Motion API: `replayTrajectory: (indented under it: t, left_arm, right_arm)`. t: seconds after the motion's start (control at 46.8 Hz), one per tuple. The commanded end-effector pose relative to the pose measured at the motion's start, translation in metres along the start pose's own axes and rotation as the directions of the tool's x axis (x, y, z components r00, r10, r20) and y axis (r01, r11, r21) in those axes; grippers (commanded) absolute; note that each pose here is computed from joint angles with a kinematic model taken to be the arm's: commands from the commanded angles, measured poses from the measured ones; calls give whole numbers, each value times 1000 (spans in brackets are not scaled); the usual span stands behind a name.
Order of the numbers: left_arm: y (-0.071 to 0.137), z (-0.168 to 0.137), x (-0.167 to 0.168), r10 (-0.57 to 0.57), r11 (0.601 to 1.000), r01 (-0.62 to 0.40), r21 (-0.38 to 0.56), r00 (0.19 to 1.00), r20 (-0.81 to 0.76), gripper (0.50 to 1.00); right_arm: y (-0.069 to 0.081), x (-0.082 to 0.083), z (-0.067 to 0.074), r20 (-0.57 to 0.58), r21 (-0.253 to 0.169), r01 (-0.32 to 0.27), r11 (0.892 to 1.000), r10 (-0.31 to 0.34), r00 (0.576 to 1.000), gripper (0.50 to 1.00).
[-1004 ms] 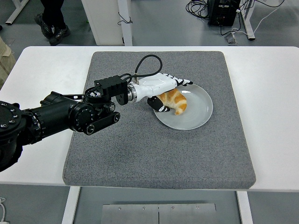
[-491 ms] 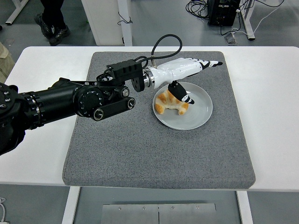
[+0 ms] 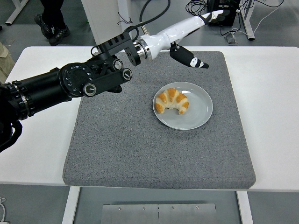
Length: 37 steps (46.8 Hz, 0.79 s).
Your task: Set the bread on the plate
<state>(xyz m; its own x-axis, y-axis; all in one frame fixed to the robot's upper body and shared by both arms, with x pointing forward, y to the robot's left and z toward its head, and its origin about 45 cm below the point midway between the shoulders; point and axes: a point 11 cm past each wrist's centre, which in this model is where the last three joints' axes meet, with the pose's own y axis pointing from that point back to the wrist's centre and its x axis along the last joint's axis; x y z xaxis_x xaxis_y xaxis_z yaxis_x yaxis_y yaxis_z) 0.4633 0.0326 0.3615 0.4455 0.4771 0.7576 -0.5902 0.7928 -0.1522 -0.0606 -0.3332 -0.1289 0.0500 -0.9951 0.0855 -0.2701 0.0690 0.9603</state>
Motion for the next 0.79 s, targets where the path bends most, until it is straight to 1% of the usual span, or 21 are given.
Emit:
replayTrajectory:
  t: [0.0, 0.15, 0.235, 0.342, 0.47, 0.662, 0.705, 0.769]
  left_arm:
    - [4, -2, 15, 50, 999, -50, -4, 998, -38, 972]
    - [11, -13, 35, 127, 991, -123, 44, 986, -108, 972]
    - [19, -21, 53, 203, 978, -192, 77, 964, -171, 966]
    - [25, -26, 74, 312, 950, -291, 116, 906, -286, 968]
    - [34, -40, 87, 402, 916, -364, 171, 844, -355, 968]
    - [49, -64, 91, 487, 873, -418, 251, 775, -403, 971]
    - [53, -71, 92, 512, 858, -426, 287, 749, -420, 971]
    - [62, -85, 94, 561, 826, -429, 366, 694, -451, 972]
  right_arm:
    - [0, 0, 0, 0, -1, -1, 1000, 1, 1000, 1000]
    - [0, 0, 0, 0, 0, 0, 1000, 0, 1000, 1000]
    - [0, 0, 0, 0, -1, -1, 1000, 1, 1000, 1000]
    - [0, 0, 0, 0, 0, 0, 1000, 0, 1000, 1000]
    - [0, 0, 0, 0, 0, 0, 1000, 0, 1000, 1000]
    - [0, 0, 0, 0, 0, 0, 1000, 0, 1000, 1000]
    - [0, 0, 0, 0, -1, -1, 1000, 1, 1000, 1000]
    - [0, 0, 0, 0, -1, -1, 1000, 1, 1000, 1000]
